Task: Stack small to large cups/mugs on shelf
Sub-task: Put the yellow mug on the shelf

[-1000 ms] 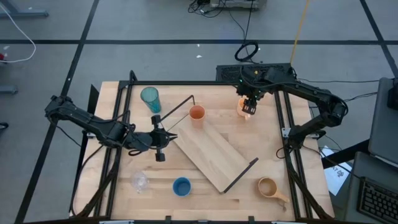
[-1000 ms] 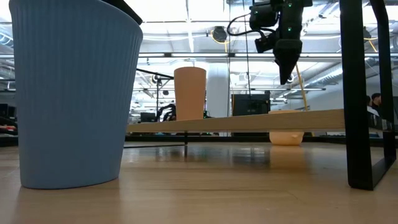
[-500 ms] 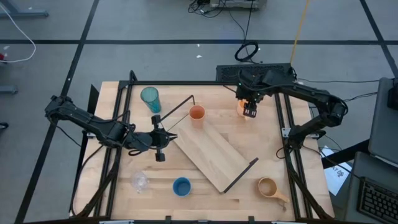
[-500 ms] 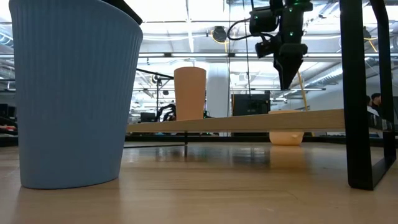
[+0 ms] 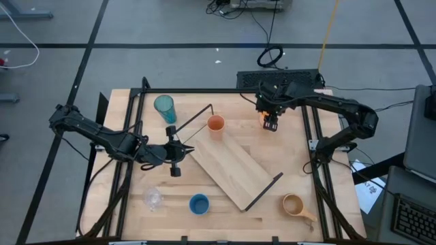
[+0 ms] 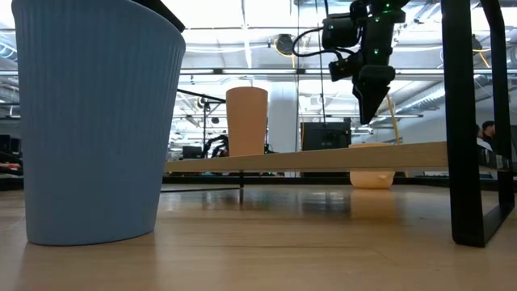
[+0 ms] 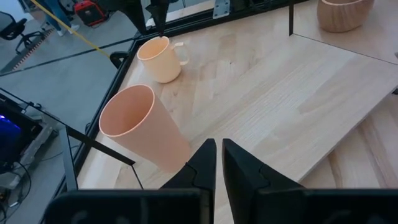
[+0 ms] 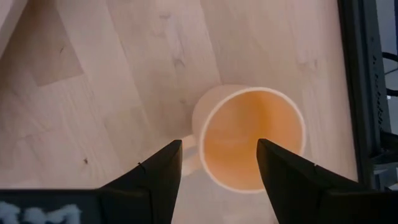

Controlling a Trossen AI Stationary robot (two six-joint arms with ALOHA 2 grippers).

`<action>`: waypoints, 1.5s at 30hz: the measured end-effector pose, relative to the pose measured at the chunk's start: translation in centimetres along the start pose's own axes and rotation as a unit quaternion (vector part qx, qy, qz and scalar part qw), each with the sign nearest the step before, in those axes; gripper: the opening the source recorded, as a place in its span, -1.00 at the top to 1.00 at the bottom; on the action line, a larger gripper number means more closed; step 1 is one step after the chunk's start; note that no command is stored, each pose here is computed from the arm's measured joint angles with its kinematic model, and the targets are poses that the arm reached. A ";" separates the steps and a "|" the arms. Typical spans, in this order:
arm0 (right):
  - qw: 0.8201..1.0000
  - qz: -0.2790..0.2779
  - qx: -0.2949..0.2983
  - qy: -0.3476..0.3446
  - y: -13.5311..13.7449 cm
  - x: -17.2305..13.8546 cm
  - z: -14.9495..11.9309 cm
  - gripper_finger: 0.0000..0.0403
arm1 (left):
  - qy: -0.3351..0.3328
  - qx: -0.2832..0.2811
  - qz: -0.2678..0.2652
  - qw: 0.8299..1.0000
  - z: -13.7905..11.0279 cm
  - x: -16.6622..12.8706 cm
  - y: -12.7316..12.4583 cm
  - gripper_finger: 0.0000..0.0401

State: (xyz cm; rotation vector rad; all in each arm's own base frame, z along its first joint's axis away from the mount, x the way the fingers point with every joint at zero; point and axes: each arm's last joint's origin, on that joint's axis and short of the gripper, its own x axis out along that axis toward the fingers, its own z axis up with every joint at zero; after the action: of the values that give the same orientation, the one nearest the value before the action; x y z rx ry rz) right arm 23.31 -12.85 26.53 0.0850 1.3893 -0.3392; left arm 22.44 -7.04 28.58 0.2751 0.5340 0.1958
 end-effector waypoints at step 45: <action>0.999 -0.003 0.046 -0.017 0.8 2.6 -0.3 -0.06 | 0.000 -0.002 0.000 1.000 0.0 0.0 0.0 0.85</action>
State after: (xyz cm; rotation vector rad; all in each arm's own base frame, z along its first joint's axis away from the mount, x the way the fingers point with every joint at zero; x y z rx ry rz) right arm 23.60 -12.52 23.80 0.1500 1.3396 -0.4076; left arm 22.44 -7.04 28.58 0.2722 0.5334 0.1968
